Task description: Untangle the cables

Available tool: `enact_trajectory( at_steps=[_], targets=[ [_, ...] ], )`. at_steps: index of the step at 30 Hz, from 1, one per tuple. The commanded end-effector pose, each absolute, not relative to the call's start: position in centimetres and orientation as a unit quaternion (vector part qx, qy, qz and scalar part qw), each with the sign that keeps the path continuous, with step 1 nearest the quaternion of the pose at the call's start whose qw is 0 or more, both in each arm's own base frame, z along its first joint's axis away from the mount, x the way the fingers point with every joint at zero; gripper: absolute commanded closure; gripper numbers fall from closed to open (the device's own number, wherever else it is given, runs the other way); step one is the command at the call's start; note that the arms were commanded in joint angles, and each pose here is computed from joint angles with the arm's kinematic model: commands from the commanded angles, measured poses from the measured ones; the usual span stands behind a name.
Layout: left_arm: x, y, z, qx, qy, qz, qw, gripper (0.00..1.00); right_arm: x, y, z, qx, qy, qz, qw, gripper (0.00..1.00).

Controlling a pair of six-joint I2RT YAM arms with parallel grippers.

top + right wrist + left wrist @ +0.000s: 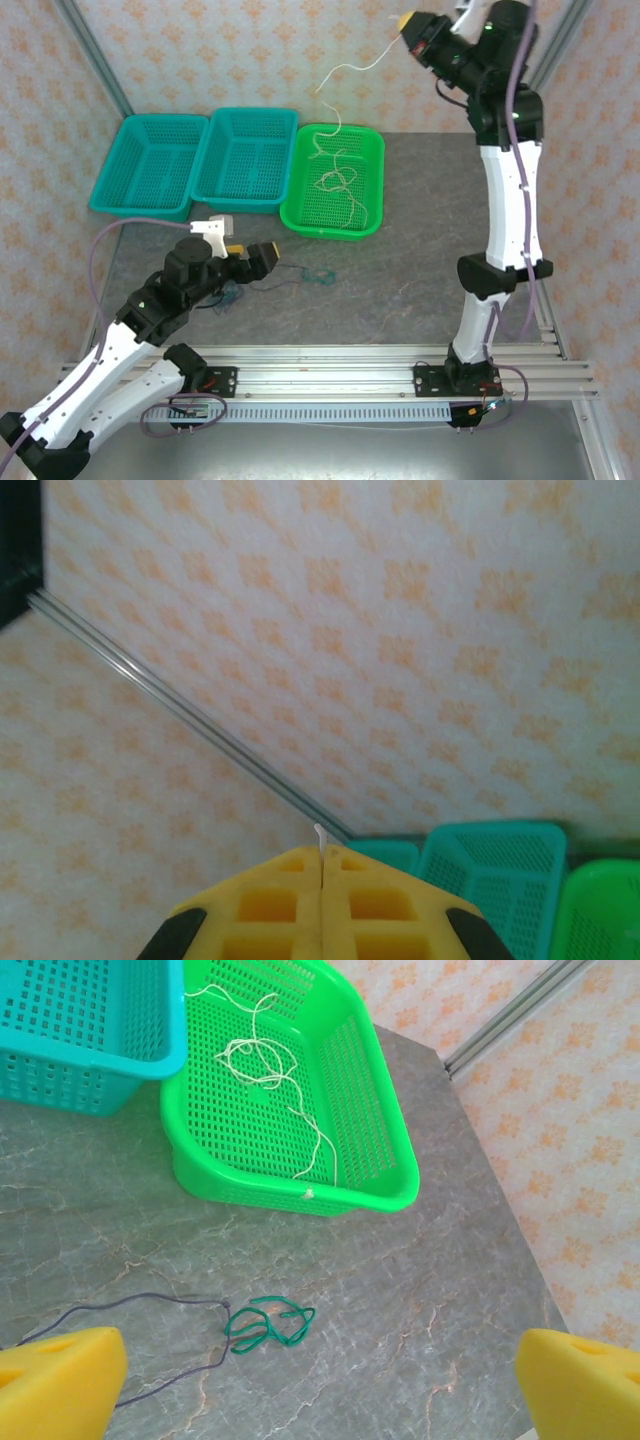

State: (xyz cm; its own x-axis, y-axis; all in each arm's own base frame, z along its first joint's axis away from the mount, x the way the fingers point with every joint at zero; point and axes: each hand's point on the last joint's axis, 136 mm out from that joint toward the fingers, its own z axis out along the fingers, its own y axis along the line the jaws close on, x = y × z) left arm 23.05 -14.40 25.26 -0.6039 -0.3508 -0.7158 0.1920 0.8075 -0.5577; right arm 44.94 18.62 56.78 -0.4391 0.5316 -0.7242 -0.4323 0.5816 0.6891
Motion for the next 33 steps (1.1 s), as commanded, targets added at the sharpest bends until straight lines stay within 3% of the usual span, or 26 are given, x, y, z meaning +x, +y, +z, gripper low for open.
enact_trajectory(
  at_steps=[1, 7, 11, 13, 15, 17, 19, 26, 33],
  targets=[
    [22.5, -14.2, 25.2, -0.039, 0.845, -0.301, 0.441, 0.0, 46.4, 22.0, 47.9, 0.002, 0.802, 0.414, 0.431, 1.0],
    [22.3, -13.9, 24.0, -0.054, 0.847, -0.3, 0.434, 0.0, 48.6, 26.0, 31.9, -0.027, 0.91, 0.3, 0.284, 1.0],
    [22.2, -13.7, 23.2, -0.058, 0.853, -0.293, 0.428, 0.0, 48.6, 27.6, 24.1, -0.049, 0.947, 0.228, 0.222, 0.99],
    [22.2, -13.7, 22.7, -0.058, 0.857, -0.29, 0.422, 0.0, 48.6, 28.1, 21.6, -0.048, 0.955, 0.212, 0.2, 0.87],
    [22.1, -13.5, 22.2, -0.061, 0.861, -0.284, 0.418, 0.0, 48.7, 27.9, 20.3, -0.042, 0.961, 0.2, 0.188, 0.65],
    [22.0, -13.1, 21.7, -0.068, 0.866, -0.274, 0.414, 0.0, 48.8, 27.2, 20.1, -0.037, 0.964, 0.179, 0.193, 0.47],
    [21.9, -12.7, 21.2, -0.076, 0.87, -0.263, 0.409, 0.0, 48.6, 26.4, 20.8, -0.042, 0.965, 0.162, 0.203, 0.39],
    [22.6, -15.0, 19.9, -0.055, 0.882, -0.284, 0.373, 0.0, 46.5, 22.8, 27.8, -0.054, 0.954, 0.146, 0.255, 0.33],
    [23.8, -16.9, 17.7, -0.034, 0.912, -0.244, 0.327, 0.01, 40.9, 16.7, 37.3, -0.034, 0.933, 0.155, 0.323, 0.31]
  ],
)
